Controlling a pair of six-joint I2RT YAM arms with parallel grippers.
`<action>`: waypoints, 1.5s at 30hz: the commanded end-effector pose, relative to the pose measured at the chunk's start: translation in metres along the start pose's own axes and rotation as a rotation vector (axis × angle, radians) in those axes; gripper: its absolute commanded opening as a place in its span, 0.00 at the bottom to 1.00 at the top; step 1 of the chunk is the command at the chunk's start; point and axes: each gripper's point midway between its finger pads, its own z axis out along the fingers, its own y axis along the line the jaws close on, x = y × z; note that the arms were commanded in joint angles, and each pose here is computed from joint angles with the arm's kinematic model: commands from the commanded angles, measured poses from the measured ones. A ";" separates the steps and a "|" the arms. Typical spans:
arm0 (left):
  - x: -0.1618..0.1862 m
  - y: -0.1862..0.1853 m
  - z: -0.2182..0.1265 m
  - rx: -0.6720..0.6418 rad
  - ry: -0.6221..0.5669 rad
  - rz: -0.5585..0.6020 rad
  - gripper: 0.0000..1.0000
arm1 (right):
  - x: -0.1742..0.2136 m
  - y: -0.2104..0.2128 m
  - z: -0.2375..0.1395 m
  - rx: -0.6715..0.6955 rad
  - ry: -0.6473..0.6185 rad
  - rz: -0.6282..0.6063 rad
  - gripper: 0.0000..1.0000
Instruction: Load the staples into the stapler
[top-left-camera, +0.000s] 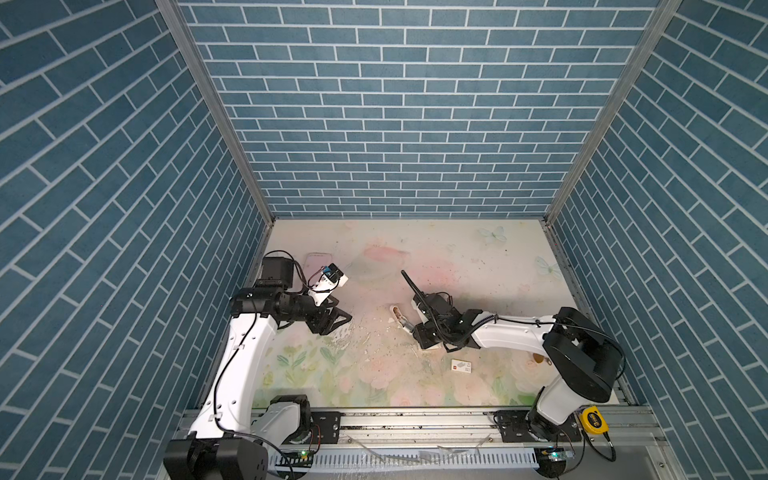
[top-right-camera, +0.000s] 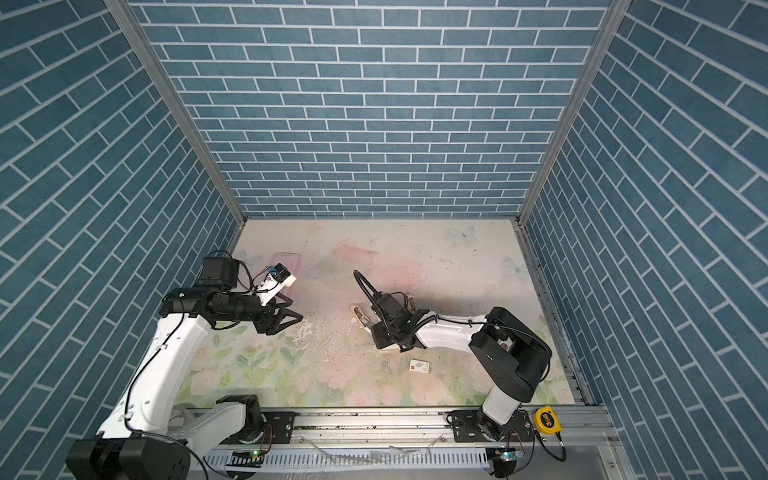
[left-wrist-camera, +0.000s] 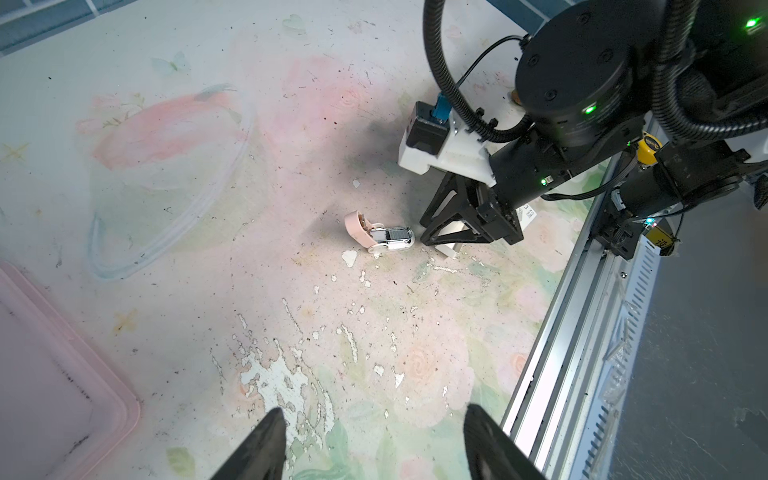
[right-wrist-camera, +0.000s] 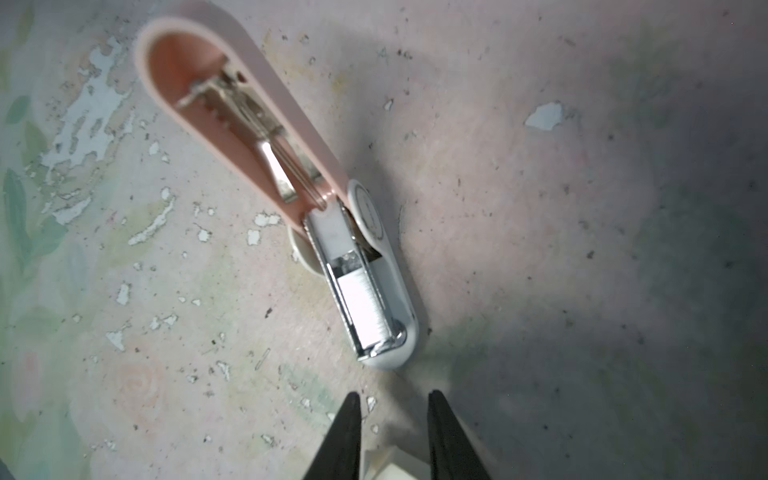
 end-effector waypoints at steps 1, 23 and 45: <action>0.006 -0.005 0.001 0.023 0.001 -0.007 0.69 | -0.009 0.007 0.003 -0.019 -0.002 0.044 0.29; 0.008 -0.003 0.005 0.025 0.001 -0.005 0.69 | 0.001 -0.006 0.011 0.048 0.071 0.006 0.24; 0.006 -0.001 0.006 0.018 -0.015 -0.017 0.69 | -0.009 -0.019 0.009 0.132 0.078 -0.041 0.28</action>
